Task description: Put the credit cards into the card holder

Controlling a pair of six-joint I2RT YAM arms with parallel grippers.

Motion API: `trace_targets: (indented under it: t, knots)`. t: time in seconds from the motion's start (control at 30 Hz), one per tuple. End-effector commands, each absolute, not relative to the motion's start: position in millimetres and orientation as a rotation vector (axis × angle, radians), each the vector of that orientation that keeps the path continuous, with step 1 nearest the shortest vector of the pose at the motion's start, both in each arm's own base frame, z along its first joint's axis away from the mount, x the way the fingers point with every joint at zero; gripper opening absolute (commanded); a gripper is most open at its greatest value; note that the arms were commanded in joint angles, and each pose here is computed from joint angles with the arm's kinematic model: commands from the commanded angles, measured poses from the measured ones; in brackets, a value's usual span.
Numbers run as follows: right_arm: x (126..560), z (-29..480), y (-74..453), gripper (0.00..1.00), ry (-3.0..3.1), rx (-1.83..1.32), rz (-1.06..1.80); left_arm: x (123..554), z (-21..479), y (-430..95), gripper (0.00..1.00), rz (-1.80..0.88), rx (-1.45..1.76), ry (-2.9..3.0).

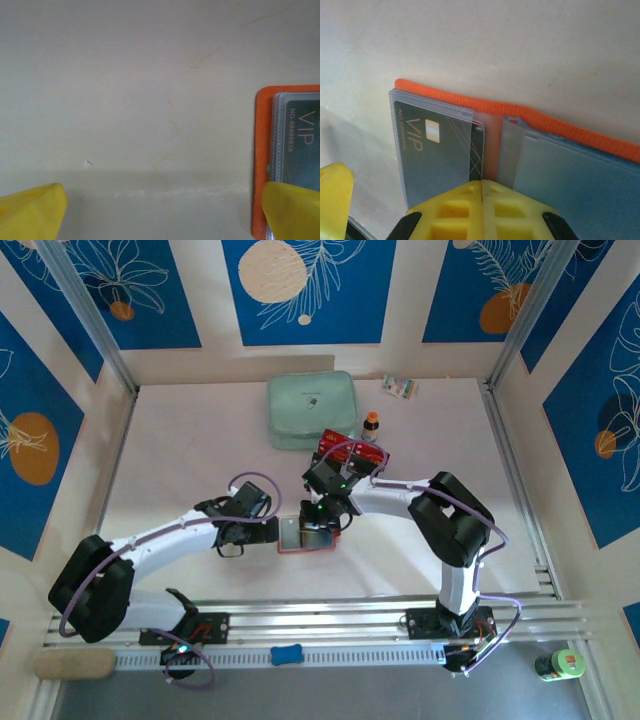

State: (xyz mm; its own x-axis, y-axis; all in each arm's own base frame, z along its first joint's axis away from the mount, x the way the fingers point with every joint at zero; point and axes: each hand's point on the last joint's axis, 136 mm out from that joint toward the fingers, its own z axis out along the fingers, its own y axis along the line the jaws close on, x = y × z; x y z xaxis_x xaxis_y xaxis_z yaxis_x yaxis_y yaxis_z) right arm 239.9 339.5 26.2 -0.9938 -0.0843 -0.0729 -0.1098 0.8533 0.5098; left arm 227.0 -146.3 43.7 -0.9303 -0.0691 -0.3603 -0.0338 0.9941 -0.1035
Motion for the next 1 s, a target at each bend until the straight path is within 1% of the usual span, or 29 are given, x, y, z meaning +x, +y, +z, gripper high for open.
trace_targets:
  t: [0.0, 0.23, 0.67, 0.73, 0.87, 0.97]
  knots:
    - [239.9, 30.2, 350.6, 0.0, 2.982, -0.172, 0.873, 231.1, 50.1, -147.0, 1.0, -0.123, -0.081, 2.753]
    - [238.7, 36.0, 348.4, 0.0, 2.972, -0.171, 0.892, 231.8, 51.8, -148.6, 1.0, -0.131, -0.079, 2.753]
    - [249.5, 82.9, 322.5, 0.01, 2.866, -0.185, 0.921, 233.4, 65.1, -153.2, 1.0, -0.192, -0.095, 2.718]
    - [251.7, 87.5, 316.6, 0.03, 2.859, -0.192, 0.911, 234.8, 67.9, -155.3, 1.0, -0.214, -0.111, 2.706]
    - [253.9, 95.4, 306.5, 0.13, 2.848, -0.223, 0.889, 239.4, 72.9, -163.4, 1.0, -0.273, -0.151, 2.675]
    - [253.6, 94.0, 300.6, 0.15, 2.859, -0.25, 0.857, 242.0, 77.0, -170.8, 1.0, -0.299, -0.172, 2.646]
